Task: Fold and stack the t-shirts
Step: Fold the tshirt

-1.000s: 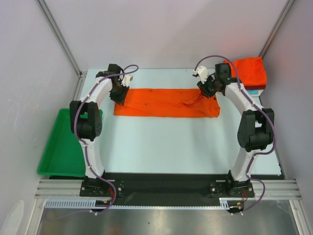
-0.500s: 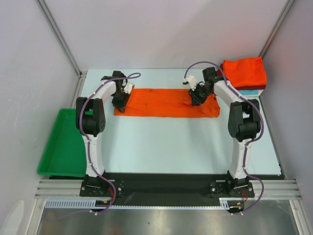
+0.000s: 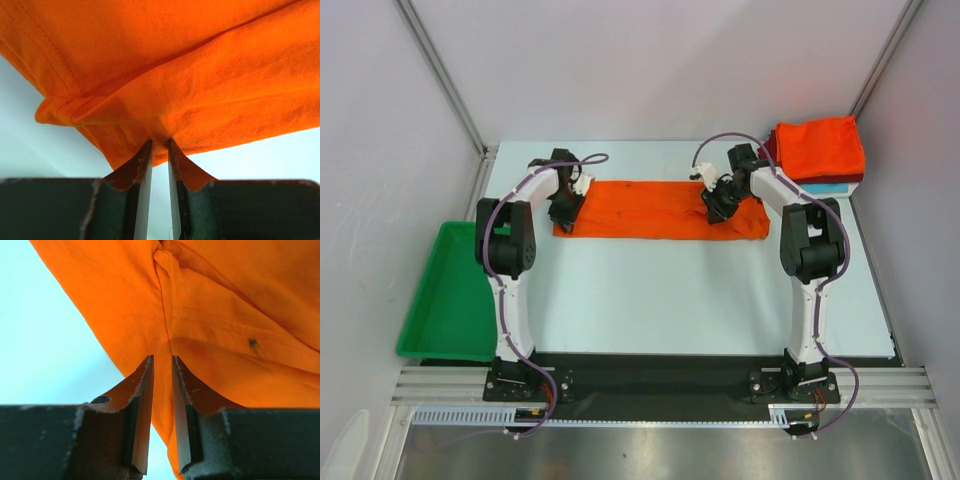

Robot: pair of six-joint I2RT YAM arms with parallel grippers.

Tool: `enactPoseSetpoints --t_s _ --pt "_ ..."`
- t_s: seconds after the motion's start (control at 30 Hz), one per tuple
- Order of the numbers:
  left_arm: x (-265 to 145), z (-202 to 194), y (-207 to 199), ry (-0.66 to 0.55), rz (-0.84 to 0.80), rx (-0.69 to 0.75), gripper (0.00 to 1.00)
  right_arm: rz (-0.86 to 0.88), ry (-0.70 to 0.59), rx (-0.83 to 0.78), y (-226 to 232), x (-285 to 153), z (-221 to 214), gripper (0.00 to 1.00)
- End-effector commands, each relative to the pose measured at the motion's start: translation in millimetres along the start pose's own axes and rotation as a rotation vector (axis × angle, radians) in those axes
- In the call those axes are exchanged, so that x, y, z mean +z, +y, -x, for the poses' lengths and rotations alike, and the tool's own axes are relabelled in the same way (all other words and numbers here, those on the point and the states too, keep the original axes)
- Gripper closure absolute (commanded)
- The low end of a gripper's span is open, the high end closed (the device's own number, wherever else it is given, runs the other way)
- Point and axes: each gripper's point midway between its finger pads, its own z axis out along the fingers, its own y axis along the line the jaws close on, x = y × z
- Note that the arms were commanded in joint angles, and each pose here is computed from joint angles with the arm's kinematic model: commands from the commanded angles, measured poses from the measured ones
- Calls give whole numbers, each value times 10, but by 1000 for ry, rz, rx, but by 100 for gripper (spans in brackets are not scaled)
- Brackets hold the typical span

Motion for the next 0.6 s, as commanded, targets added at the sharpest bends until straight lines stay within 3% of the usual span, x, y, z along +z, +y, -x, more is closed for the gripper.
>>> enactPoseSetpoints --t_s 0.0,0.33,0.57 --pt "-32 -55 54 3 30 -6 77 -13 -30 -3 -57 36 146 74" --pt "-27 -82 102 13 59 -6 78 -99 -56 -29 -392 210 308 74" --pt "-40 -103 131 18 77 -3 78 -271 -201 -113 -839 -50 1094 71"
